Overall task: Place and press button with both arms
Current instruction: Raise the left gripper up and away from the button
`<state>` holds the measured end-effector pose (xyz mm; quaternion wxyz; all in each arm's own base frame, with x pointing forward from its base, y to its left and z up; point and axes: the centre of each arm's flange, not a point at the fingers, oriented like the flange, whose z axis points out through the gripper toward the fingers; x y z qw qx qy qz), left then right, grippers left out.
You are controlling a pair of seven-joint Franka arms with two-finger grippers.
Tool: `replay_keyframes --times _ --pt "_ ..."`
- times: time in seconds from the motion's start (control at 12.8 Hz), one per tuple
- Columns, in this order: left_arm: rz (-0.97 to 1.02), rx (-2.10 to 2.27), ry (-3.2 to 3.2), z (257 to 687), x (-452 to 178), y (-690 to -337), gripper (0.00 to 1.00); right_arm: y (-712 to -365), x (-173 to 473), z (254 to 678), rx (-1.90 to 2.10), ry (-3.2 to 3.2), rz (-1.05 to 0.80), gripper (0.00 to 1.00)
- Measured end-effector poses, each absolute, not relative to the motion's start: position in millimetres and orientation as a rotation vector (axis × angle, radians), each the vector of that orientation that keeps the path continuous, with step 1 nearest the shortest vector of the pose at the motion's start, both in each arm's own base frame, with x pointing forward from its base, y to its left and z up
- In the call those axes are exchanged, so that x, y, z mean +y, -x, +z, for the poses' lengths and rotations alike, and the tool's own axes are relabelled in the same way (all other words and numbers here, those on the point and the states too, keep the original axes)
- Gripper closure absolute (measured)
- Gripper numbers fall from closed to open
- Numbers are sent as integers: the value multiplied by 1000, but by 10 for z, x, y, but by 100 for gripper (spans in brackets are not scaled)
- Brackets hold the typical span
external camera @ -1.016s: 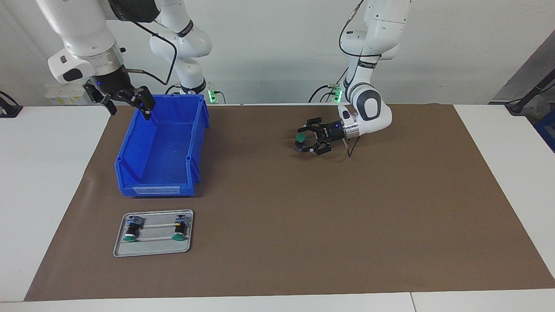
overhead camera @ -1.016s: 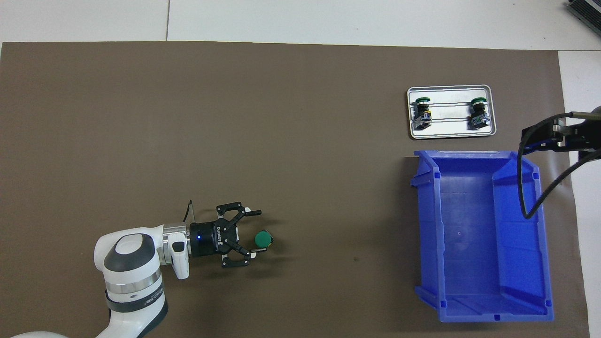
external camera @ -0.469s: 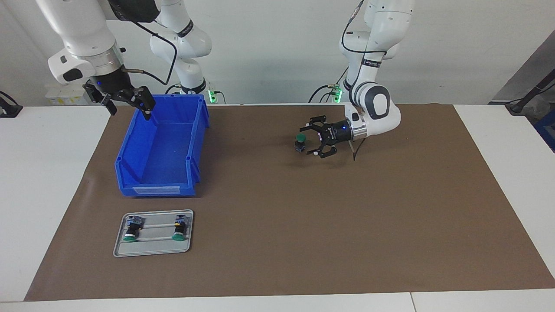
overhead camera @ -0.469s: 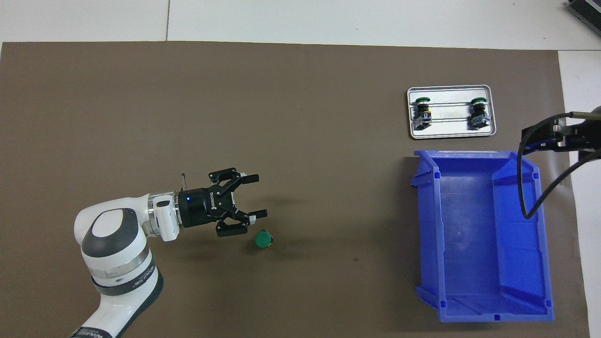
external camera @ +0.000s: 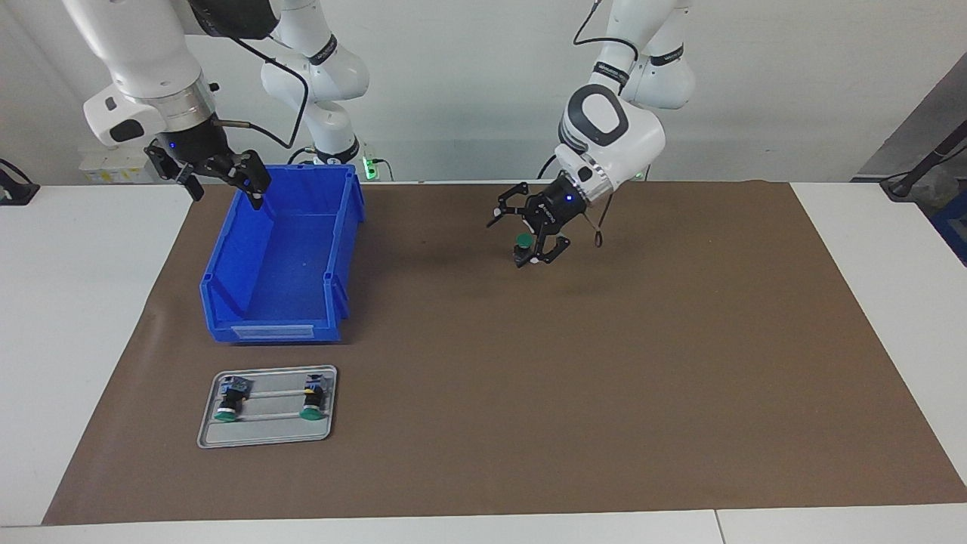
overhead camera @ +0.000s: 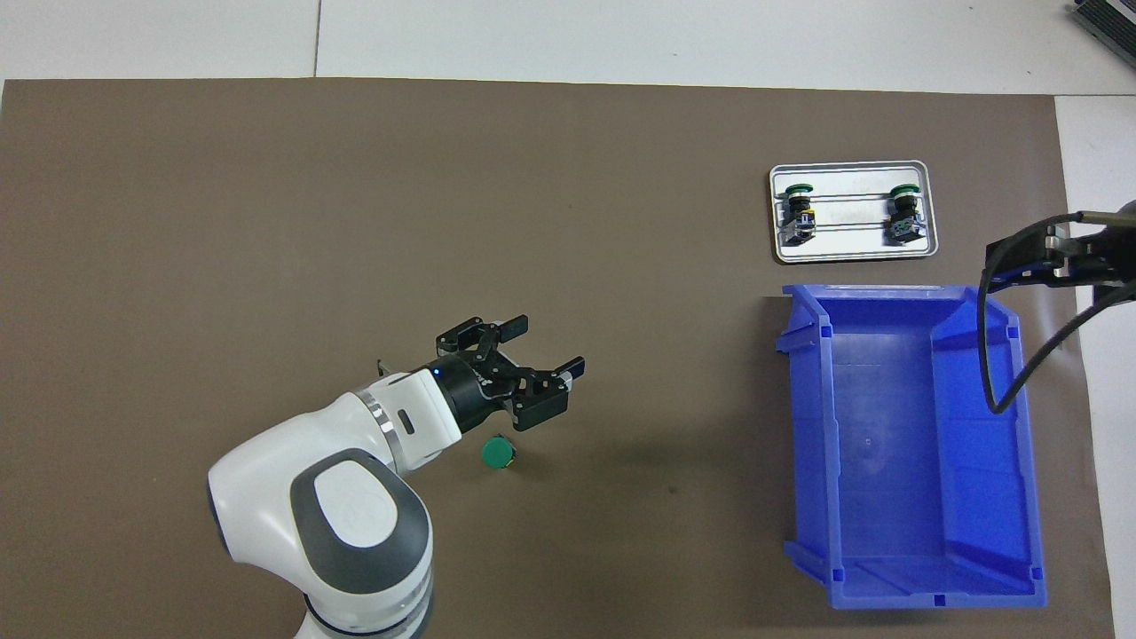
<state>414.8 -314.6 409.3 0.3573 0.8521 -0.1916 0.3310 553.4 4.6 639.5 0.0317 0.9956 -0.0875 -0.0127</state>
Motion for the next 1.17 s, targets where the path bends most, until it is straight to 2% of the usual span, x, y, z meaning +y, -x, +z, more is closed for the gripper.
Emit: replay_keyframes --times 0.16,0.31,0.62,0.86,1.17 --pt "869 -447 -2287 4082 -3317 -3914 0 -5534 46 6395 -269 -3066 -39 0" --pt "865 -341 -2271 4237 -3381 -3937 0 -5534 46 6395 -269 -3066 -39 0" --pt "818 -57 -2069 4933 -3339 -4426 0 -5534 46 6395 -269 -3066 -39 0" --pt "734 80 -1922 5248 -3006 -4864 0 -5534 46 6395 -269 -3066 -39 0" --pt "580 187 -1786 5722 -2606 -5261 0 -5534 46 6395 -269 -3066 -39 0"
